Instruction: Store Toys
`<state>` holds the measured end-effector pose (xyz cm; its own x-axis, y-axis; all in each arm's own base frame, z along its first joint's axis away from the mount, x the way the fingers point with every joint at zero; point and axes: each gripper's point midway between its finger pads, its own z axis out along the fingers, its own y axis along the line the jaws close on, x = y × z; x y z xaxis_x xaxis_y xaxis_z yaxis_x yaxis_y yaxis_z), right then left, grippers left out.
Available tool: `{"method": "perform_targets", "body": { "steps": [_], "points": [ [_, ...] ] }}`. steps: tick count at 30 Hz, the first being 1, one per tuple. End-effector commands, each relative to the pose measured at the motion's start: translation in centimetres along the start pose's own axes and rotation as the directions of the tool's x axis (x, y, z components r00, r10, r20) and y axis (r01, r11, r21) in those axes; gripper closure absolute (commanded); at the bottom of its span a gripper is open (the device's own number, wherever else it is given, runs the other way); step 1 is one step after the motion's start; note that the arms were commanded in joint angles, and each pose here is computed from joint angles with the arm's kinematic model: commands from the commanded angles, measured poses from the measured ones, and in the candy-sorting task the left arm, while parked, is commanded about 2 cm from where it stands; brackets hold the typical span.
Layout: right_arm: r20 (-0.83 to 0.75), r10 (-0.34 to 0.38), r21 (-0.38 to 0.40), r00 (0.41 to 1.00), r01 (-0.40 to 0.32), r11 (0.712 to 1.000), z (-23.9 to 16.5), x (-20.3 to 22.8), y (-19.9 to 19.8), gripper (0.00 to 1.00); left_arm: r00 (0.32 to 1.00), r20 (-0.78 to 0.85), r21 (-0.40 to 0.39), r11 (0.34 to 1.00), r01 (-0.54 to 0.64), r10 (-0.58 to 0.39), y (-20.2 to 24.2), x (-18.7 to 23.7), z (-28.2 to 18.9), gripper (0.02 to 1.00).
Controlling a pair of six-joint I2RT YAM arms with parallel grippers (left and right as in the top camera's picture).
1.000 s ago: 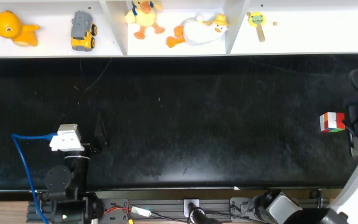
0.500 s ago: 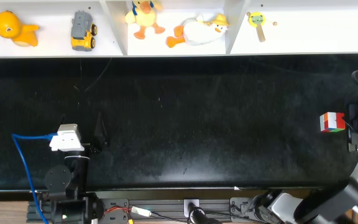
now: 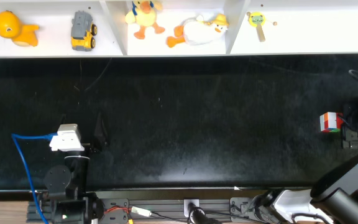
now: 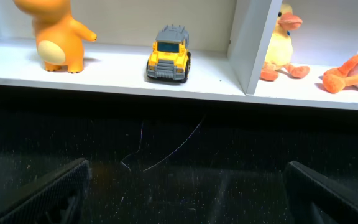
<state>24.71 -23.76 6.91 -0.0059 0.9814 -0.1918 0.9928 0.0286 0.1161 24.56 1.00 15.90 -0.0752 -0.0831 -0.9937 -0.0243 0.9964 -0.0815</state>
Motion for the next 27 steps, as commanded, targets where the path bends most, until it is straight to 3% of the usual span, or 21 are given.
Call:
{"method": "perform_targets", "body": {
  "steps": [1,19,27],
  "points": [
    [0.003,-0.006,0.01,1.0,0.006,1.0,0.9,0.6,0.5,0.003,1.0,0.007,-0.009,1.0,0.011,-0.011,0.2,0.1,0.0,0.02],
    [-0.03,-0.08,0.061,0.996,0.082,0.995,4.1,3.0,2.1,0.009,1.0,0.008,-0.009,1.0,0.011,-0.011,0.2,0.1,0.0,0.02],
    [-0.035,-0.129,0.077,0.991,0.132,0.988,4.8,3.2,2.1,0.08,1.0,0.007,-0.009,1.0,0.011,-0.011,0.2,0.1,0.0,0.02]
  ]
}}
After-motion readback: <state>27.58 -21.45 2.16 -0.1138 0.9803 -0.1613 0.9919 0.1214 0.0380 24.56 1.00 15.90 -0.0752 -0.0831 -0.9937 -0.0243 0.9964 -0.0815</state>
